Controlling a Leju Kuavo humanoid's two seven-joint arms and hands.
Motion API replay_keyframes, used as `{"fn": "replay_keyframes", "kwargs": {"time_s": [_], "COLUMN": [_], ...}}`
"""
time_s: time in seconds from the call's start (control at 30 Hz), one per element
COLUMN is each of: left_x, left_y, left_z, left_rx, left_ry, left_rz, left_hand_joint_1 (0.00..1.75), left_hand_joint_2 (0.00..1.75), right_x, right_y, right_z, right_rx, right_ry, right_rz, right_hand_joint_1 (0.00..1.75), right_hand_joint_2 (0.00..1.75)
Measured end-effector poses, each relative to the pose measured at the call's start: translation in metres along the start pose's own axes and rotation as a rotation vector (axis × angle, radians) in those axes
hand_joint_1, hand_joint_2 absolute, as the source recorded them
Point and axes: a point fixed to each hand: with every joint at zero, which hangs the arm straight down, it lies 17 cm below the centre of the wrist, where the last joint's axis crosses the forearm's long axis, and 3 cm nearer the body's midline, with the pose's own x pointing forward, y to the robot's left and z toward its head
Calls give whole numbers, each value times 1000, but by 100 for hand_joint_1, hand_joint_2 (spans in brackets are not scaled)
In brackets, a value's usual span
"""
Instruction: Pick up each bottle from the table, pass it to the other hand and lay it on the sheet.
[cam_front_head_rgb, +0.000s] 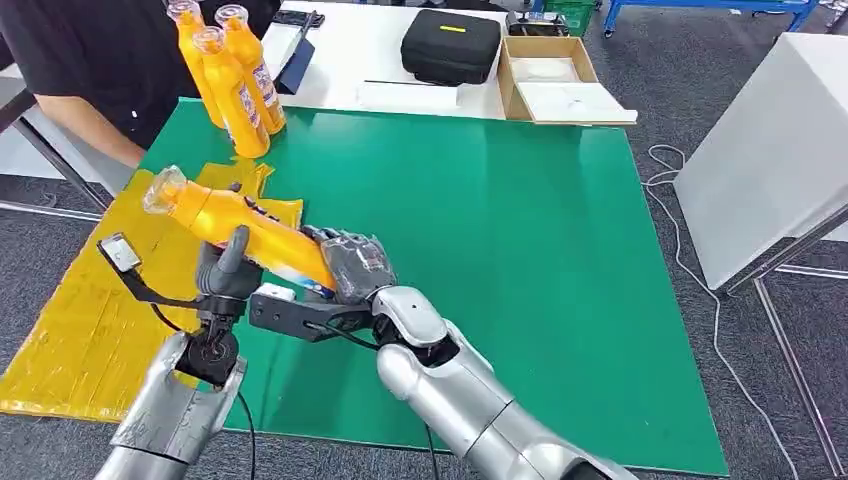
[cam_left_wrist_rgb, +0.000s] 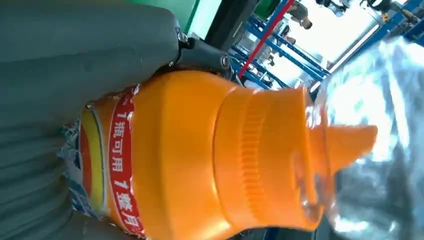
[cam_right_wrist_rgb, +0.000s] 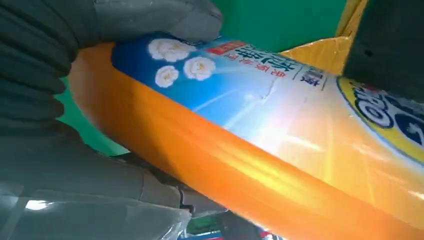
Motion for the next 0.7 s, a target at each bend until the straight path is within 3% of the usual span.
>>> {"fn": "replay_keyframes", "kwargs": {"time_s": [0.2, 0.37, 0.43, 0.53, 0.7], "left_x": [6, 73, 101, 128, 138], "left_y": [-4, 24, 24, 30, 40], "left_z": [-6, -30, -38, -45, -44], "left_rx": [-13, 149, 182, 220, 249], "left_ry": [-34, -329, -420, -482, -495], "left_rz": [-56, -802, -980, -1065, -1084], "left_hand_joint_1": [175, 175, 175, 175, 175], "left_hand_joint_2": [175, 175, 175, 175, 175], "right_x": [-16, -57, -70, -81, -90], "right_y": [-10, -43, -55, -66, -71], "right_z": [1, 13, 17, 20, 23], "right_rx": [-43, -128, -155, -186, -202], "right_ry": [39, 115, 126, 126, 137], "right_rz": [-25, -101, -115, -126, -132], "right_hand_joint_1": [0, 0, 0, 0, 0], "right_hand_joint_2": [0, 0, 0, 0, 0]}}
